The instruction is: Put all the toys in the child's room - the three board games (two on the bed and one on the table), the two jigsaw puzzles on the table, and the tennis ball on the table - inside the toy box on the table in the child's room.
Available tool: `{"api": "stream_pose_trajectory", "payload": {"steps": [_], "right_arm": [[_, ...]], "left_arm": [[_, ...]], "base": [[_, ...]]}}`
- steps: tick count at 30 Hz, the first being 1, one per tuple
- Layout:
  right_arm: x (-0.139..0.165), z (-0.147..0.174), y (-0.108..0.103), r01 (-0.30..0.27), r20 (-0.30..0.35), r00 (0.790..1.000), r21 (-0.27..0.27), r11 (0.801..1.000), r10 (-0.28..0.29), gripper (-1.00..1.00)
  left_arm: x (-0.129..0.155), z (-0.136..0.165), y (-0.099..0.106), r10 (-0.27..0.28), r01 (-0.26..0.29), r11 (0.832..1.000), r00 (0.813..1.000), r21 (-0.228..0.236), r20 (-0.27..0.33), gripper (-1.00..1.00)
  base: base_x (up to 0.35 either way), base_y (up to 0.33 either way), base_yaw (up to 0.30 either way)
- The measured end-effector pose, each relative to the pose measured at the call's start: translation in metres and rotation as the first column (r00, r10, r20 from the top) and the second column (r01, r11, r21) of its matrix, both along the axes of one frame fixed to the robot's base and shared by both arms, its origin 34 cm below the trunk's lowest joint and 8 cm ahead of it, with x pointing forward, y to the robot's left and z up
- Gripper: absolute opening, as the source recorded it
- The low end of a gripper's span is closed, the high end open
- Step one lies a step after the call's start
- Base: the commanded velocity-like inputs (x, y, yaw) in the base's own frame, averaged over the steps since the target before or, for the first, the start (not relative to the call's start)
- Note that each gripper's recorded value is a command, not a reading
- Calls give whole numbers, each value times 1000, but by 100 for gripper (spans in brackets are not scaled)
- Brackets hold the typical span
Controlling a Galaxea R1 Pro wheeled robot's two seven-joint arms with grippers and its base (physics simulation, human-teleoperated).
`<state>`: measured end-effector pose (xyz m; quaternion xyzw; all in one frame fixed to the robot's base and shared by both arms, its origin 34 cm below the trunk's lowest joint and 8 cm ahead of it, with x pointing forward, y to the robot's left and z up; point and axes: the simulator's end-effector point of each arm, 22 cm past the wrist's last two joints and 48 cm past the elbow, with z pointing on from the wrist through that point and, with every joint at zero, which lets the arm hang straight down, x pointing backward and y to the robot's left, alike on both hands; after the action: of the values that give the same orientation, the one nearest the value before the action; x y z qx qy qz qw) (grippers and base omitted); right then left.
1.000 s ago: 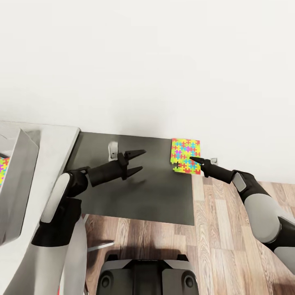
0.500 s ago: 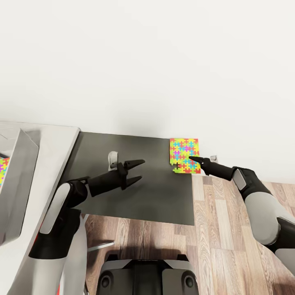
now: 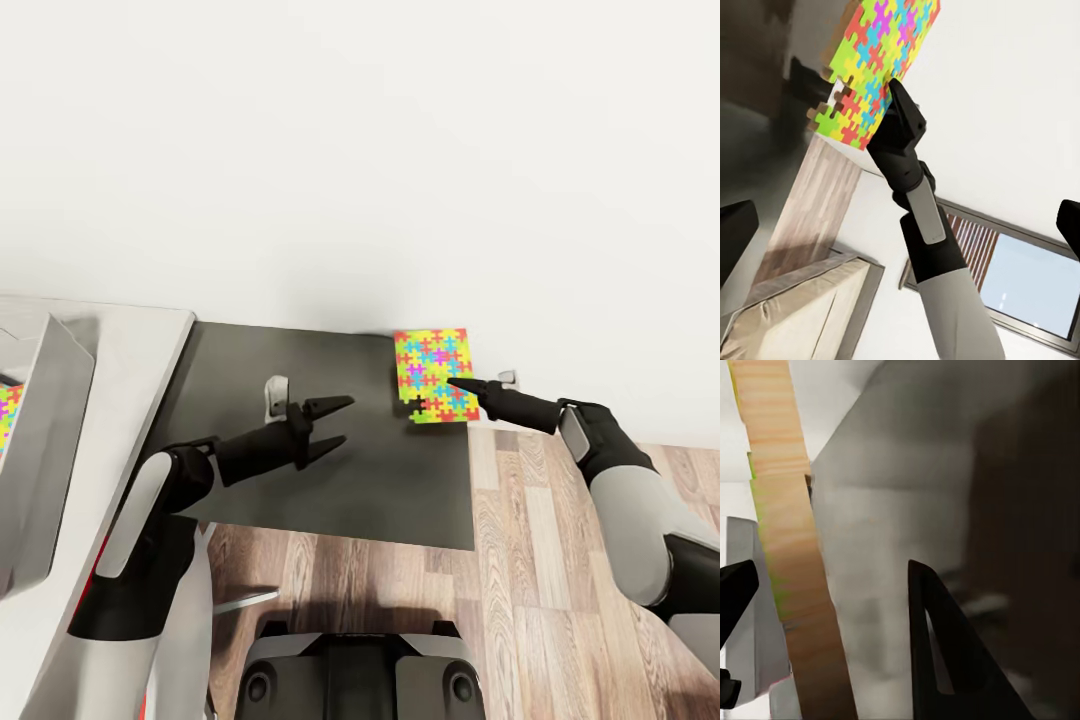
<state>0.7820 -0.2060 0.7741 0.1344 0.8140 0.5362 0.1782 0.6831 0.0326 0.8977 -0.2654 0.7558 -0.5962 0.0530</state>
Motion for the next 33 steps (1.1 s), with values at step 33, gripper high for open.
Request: {"api": "stream_pose_trajectory", "payload": {"steps": [33], "right_arm": [[-9, 36, -21, 1, -81, 997, 27, 1000, 2, -100]], "left_arm": [[2, 20, -3, 2, -1, 999, 999, -49, 34, 100]], "base": [[0, 0, 55]]}}
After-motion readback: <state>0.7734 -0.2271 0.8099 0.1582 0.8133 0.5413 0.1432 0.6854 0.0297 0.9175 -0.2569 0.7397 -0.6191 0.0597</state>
